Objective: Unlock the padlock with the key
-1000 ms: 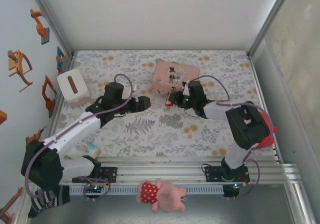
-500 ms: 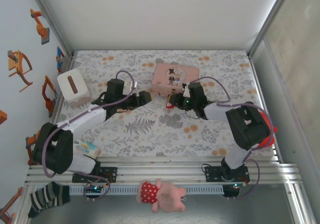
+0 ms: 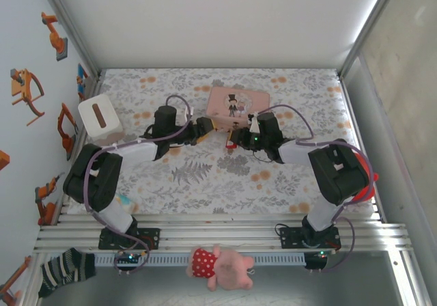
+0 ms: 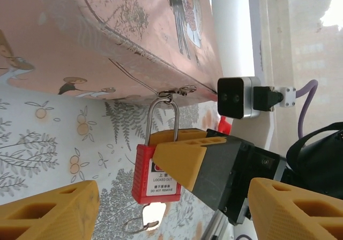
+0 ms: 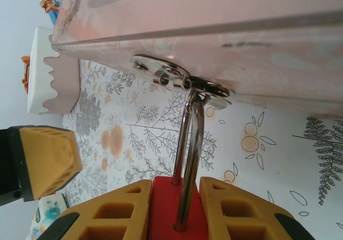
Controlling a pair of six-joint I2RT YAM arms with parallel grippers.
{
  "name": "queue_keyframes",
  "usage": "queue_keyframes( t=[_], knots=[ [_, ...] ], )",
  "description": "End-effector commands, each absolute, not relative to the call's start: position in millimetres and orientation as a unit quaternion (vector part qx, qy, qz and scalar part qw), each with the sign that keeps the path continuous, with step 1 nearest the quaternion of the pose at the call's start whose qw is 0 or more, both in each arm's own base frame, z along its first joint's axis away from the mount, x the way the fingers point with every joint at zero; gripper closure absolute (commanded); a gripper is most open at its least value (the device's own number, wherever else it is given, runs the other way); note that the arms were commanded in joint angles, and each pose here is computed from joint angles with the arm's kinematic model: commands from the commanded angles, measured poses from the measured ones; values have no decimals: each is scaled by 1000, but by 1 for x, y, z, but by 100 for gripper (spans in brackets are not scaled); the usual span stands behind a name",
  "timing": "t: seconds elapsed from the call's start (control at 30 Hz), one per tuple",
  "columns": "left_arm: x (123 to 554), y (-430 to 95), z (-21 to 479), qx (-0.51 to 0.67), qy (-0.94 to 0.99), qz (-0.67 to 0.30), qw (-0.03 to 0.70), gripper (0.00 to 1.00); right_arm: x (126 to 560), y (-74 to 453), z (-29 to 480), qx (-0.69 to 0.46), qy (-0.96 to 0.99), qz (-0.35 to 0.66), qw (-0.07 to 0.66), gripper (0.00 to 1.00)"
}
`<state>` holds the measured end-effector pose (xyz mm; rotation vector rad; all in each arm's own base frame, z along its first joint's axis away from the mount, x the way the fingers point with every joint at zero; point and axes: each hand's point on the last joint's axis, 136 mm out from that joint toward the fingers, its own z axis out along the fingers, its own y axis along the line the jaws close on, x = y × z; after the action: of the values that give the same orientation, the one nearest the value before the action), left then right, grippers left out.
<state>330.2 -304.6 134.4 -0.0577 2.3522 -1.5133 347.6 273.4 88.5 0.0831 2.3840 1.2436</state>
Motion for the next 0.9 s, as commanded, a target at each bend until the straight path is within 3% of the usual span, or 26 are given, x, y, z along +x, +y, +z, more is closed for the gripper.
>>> queue_keyframes(
  t=[0.0, 0.17, 0.47, 0.87],
  knots=[
    [328, -330, 153, 11, 803, -573, 164, 31, 347, 296, 145, -18, 812, 530, 244, 100],
    [327, -340, 139, -8, 785, -603, 140, 38, 353, 299, 164, -7, 794, 552, 254, 100],
    [310, -332, 115, -20, 783, -607, 133, 40, 362, 299, 168, 23, 783, 572, 243, 100],
    [312, -355, 122, -23, 743, -657, 126, 50, 360, 299, 173, 33, 775, 585, 238, 100]
  ],
)
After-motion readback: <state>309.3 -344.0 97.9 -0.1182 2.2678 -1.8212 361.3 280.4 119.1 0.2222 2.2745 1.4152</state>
